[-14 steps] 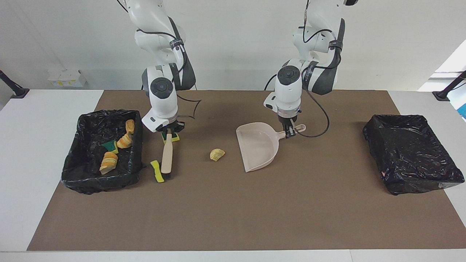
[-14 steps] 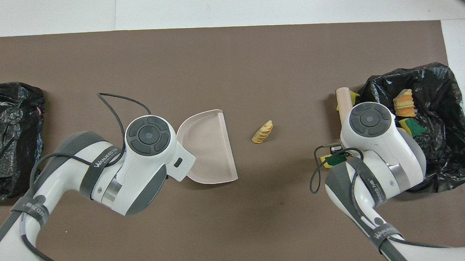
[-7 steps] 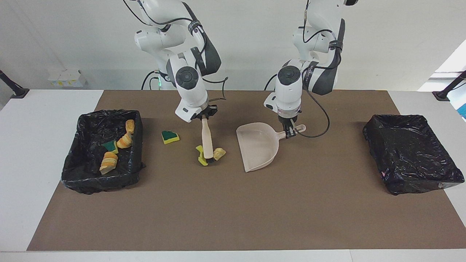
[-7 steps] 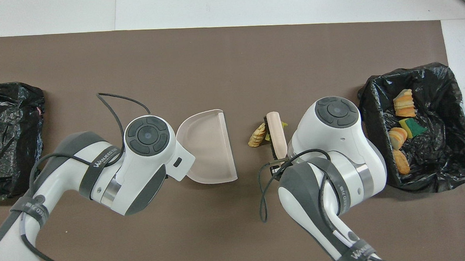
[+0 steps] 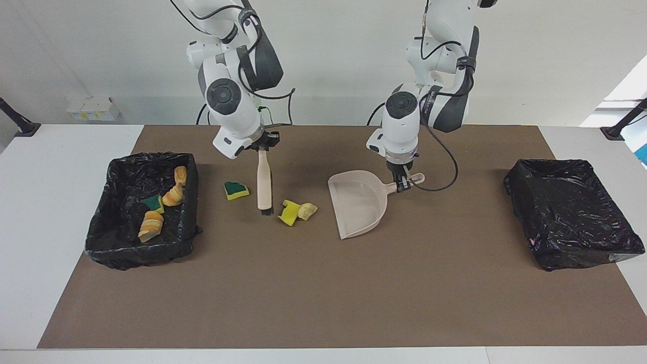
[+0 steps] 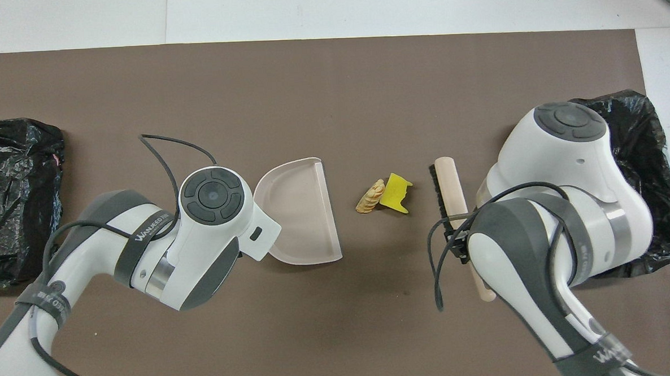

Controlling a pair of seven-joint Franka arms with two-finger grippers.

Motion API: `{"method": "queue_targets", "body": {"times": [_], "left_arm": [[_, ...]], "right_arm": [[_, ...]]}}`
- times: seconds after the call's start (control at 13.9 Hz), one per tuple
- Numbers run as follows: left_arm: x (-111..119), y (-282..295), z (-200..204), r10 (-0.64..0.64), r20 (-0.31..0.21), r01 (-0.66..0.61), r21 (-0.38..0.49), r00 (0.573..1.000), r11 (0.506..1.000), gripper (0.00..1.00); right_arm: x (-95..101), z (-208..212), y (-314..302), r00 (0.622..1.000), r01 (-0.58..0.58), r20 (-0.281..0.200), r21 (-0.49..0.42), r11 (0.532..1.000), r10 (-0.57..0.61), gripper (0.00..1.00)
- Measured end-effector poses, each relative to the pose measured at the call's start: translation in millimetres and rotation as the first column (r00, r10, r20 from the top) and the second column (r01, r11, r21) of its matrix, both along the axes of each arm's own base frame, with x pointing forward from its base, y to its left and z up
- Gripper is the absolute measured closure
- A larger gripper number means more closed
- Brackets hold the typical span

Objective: Sweep and dump trash in bin

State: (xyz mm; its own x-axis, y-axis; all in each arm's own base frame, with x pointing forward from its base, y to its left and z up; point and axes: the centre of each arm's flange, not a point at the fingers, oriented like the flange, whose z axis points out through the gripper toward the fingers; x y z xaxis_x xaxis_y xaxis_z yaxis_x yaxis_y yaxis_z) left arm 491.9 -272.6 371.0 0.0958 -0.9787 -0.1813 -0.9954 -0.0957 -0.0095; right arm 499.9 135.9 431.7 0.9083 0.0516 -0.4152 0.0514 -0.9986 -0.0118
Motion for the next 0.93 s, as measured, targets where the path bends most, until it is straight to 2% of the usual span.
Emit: {"method": "queue_targets", "body": {"times": [0.14, 0.36, 0.65, 0.79, 0.93], "left_arm": [[0, 0, 0, 0.0, 0.0, 0.0, 0.0, 1.0, 1.0, 0.68], [0, 0, 0, 0.001, 0.0, -0.001, 0.0, 1.0, 1.0, 0.68], [0, 0, 0, 0.001, 0.001, -0.001, -0.001, 1.0, 1.0, 0.68], [0, 0, 0, 0.001, 0.002, -0.001, -0.001, 1.0, 1.0, 0.68], [0, 0, 0, 0.002, 0.002, -0.002, -0.001, 1.0, 1.0, 0.68]], "right_arm": [[-7.3, -13, -25, 0.998, 0.05, -0.019, -0.076, 0.996, -0.052, 0.75], [-27.3, -29, -56, 0.987, 0.151, -0.04, -0.133, 0.98, -0.157, 0.75], [-68.2, -55, -102, 0.964, 0.263, 0.002, -0.14, 0.955, -0.265, 0.75], [-86.7, -66, -101, 0.966, 0.26, 0.03, -0.136, 0.956, -0.259, 0.75], [-92.8, -78, -83, 0.974, 0.226, 0.064, -0.127, 0.966, -0.219, 0.75]]}}
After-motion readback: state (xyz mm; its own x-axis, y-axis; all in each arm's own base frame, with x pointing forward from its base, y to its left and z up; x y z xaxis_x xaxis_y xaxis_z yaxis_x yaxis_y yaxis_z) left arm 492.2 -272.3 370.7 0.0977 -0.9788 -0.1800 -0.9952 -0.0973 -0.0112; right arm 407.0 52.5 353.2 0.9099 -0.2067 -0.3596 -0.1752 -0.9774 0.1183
